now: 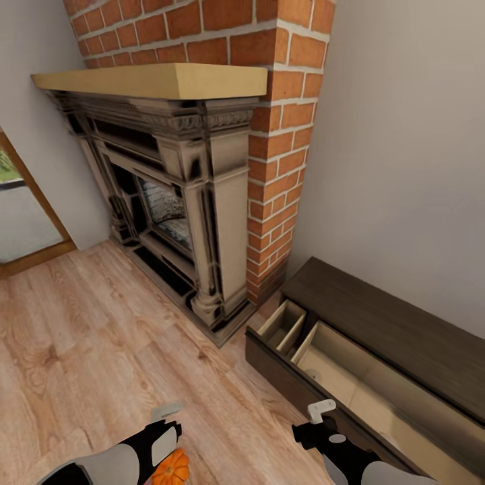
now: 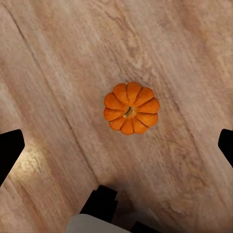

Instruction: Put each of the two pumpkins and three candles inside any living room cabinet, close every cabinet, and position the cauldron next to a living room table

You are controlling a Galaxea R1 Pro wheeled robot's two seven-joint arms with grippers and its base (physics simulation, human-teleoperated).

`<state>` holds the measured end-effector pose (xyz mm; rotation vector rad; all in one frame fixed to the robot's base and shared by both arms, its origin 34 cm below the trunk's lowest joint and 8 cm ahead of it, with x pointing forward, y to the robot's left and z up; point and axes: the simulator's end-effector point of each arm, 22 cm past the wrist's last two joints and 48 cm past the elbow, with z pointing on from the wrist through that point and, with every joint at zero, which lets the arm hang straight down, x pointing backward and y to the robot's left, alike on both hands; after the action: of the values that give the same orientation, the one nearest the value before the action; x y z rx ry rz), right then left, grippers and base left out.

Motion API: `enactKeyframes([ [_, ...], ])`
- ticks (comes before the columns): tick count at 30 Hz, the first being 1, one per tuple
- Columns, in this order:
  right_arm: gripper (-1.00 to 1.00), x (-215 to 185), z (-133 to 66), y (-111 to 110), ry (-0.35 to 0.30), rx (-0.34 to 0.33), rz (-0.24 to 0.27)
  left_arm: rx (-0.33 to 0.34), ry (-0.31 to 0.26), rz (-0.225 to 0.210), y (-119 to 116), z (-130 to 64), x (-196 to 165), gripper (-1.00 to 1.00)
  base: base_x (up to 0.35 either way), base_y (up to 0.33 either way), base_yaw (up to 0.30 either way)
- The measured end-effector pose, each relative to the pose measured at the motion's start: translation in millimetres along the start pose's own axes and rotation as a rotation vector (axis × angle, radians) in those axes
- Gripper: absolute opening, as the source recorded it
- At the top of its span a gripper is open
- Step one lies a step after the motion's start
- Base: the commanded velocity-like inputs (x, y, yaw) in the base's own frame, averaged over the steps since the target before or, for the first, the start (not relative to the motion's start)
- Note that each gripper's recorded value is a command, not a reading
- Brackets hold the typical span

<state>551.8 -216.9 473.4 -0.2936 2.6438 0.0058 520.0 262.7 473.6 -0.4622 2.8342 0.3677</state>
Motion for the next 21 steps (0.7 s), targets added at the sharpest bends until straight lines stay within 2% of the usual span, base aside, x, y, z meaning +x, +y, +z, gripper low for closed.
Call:
enactKeyframes([
  [10,1.0,-6.5,-2.7,-1.2,-0.013,0.003,0.0,0.004,-0.012,-0.004,-0.5,-3.8,-5.6,1.0,0.0,0.0,0.177],
  [17,1.0,-7.3,-3.2,-2.2,-0.015,0.003,0.009,0.004,-0.014,-0.005,-0.6,-4.5,-6.6,1.0,0.0,0.0,0.062],
  [21,1.0,-8.3,-3.4,-1.1,-0.017,0.001,0.004,0.005,-0.015,-0.006,-0.6,-4.8,-6.9,1.0,0.0,0.0,0.231],
])
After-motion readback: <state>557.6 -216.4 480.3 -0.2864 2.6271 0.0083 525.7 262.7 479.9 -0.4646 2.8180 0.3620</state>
